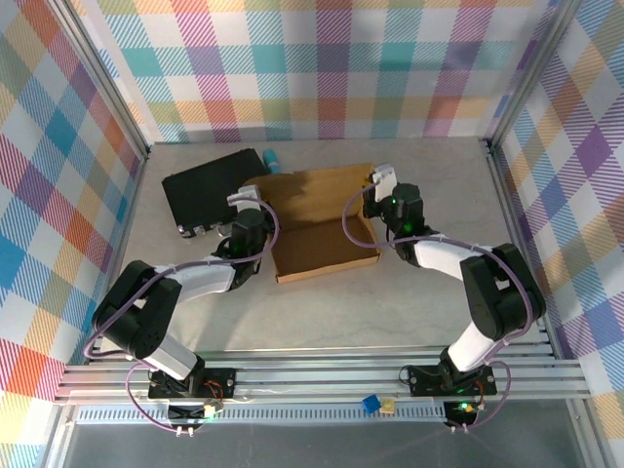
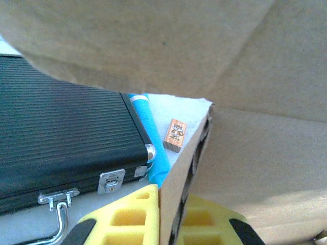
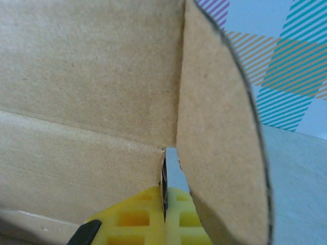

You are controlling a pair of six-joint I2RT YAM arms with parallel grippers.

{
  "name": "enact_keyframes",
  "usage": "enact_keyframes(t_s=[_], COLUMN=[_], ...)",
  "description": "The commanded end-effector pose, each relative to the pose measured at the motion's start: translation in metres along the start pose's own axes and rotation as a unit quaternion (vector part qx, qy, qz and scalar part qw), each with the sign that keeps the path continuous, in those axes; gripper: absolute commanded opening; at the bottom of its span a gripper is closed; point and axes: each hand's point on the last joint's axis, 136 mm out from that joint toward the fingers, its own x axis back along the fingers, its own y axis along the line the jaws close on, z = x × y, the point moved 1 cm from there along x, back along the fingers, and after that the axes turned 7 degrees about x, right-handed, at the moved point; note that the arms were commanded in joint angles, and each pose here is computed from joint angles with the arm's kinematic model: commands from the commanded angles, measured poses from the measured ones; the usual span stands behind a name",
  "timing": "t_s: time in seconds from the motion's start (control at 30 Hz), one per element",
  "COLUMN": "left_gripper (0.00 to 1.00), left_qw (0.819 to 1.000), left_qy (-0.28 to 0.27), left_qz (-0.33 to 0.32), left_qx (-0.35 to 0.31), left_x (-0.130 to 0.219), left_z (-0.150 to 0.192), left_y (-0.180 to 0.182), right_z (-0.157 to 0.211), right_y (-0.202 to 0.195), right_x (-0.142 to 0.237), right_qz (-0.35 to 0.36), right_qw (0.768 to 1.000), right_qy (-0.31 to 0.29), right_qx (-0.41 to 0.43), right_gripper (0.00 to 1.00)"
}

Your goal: Fold the paper box

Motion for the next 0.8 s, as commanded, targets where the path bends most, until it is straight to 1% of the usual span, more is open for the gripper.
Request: enact_keyframes(t_s=[0.0, 0.1, 0.33, 0.63, 0.77], left_gripper=[0.07, 0.08, 0.08, 0.08, 0.12], left_qw=[0.999, 0.999, 0.998, 0.997, 0.996], left_qy=[0.007, 0.006, 0.015, 0.025, 0.026], left_qz=[0.021, 0.023, 0.015, -0.004, 0.0], left_qx=[0.044, 0.047, 0.064, 0.069, 0.091], left_x=[0.011, 0.016, 0.028, 0.042, 0.047], left_z=[0.011, 0.017, 0.045, 0.075, 0.09], left_y=[-0.006, -0.008, 0.003, 0.031, 0.043], right_z=[0.003, 0.009, 0.034, 0.063, 0.065], right_y=[0.018, 0.021, 0.035, 0.044, 0.048], right_x=[0.011, 0.02, 0.032, 0.041, 0.045], right_qz=[-0.026, -0.023, -0.02, -0.002, -0.002], right_qw=[0.999, 0.999, 1.0, 1.0, 1.0], right_qy=[-0.014, -0.017, -0.007, -0.011, -0.017], right_qx=[-0.016, -0.015, -0.011, -0.006, 0.006], right_gripper=[0.0, 0.0, 0.0, 0.0, 0.0])
